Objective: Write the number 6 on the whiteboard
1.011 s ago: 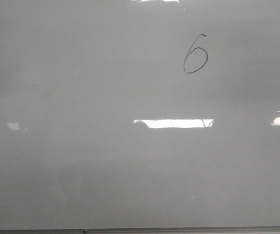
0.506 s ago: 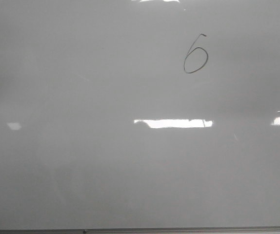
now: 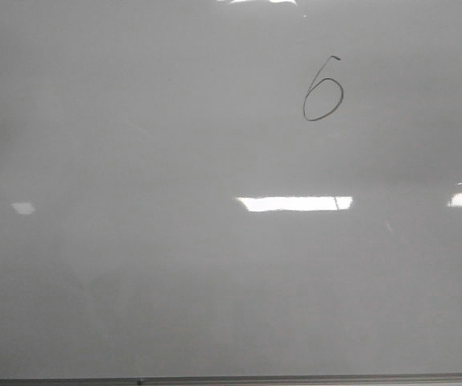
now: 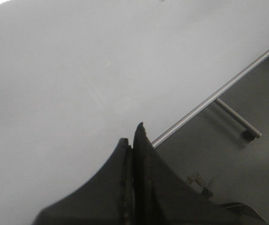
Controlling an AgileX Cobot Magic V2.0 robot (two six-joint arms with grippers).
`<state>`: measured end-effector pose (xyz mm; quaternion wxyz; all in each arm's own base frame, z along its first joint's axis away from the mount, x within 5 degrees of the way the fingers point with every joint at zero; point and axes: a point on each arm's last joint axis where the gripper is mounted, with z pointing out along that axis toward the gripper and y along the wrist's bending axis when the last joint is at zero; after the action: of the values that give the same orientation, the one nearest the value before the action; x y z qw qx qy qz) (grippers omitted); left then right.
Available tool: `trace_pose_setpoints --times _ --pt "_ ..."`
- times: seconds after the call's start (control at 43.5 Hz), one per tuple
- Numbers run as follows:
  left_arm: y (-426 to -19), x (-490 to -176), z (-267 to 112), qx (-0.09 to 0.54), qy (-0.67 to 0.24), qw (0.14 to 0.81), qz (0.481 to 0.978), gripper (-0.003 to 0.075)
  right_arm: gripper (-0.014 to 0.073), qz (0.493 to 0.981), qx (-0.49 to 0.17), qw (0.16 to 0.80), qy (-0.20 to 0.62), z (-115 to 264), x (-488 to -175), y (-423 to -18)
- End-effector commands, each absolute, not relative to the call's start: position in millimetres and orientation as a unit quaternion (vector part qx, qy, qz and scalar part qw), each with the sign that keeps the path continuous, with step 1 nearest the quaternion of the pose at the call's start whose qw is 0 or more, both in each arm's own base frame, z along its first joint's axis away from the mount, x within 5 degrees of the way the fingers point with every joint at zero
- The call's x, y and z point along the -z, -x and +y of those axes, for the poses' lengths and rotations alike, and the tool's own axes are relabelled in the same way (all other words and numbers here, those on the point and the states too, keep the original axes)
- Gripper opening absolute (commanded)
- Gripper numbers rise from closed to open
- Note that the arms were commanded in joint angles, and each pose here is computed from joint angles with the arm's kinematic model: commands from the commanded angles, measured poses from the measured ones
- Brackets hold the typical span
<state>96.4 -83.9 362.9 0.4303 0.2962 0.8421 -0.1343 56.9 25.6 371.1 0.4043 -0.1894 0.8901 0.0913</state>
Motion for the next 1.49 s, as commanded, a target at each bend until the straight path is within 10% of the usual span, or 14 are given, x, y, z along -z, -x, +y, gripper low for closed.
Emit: trace_pose_setpoints --times 0.0,0.437,1.057,1.471 --pt "-97.1 -379.4 -86.2 0.155 -0.293 0.472 0.817 -0.002 -0.0067 0.872 -0.093 0.442 0.188 25.8 -381.9 -59.9" --pt "-105.6 -382.8 -53.3 0.134 -0.165 0.555 0.804 -0.002 -0.0067 0.873 -0.092 0.441 0.188 25.7 -381.8 -59.8" --pt "-60.2 -223.6 -3.1 0.037 0.0 0.745 0.666 -0.002 -0.0067 0.873 -0.092 0.44 0.188 25.7 -381.6 -59.7" --pt "-54.8 -215.6 -0.2 0.01 0.009 0.757 0.654 -0.002 -0.0067 0.874 -0.092 0.439 0.188 25.8 -381.4 -59.8"
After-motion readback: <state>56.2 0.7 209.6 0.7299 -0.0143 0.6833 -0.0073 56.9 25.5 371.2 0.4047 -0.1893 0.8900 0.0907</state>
